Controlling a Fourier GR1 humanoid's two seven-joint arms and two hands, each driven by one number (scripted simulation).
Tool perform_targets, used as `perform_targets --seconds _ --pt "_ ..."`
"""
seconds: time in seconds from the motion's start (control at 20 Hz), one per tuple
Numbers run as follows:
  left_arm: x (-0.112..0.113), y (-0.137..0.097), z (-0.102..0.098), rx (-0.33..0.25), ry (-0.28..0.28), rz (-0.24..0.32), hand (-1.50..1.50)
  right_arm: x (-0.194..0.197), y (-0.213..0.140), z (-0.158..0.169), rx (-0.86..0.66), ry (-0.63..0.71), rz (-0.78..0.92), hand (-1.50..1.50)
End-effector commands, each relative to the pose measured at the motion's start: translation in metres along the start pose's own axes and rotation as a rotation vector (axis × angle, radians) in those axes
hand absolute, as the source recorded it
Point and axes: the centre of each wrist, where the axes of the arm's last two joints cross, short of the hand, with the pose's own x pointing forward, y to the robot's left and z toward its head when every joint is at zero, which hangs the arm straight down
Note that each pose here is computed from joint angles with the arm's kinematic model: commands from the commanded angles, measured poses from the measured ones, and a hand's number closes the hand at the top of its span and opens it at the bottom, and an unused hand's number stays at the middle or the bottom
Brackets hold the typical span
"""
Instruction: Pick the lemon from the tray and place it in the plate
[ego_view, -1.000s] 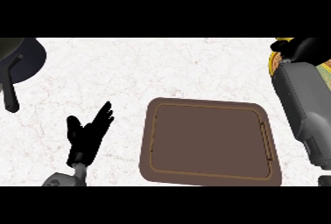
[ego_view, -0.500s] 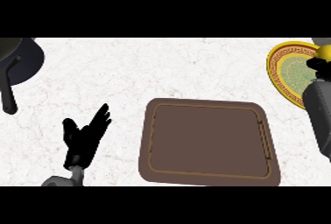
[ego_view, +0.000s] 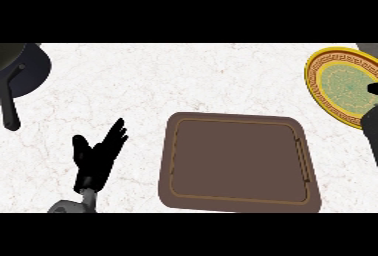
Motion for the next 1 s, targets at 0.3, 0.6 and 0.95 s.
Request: perform_targets --seconds 0.3,0.6,0.95 --pt "0.000 0.007 -0.001 0.002 0.013 0.002 0.00 -0.017 0.008 0.011 0.215 0.091 0.035 -1.50" --pt "-0.014 -0.020 0.007 -0.002 0.015 0.005 0.00 0.004 -0.004 -0.001 0.103 -0.001 -0.202 -1.50" --pt "-0.009 0.002 0.002 0.028 0.024 0.007 0.00 -0.008 -0.011 -0.004 0.068 0.121 -0.367 -1.50"
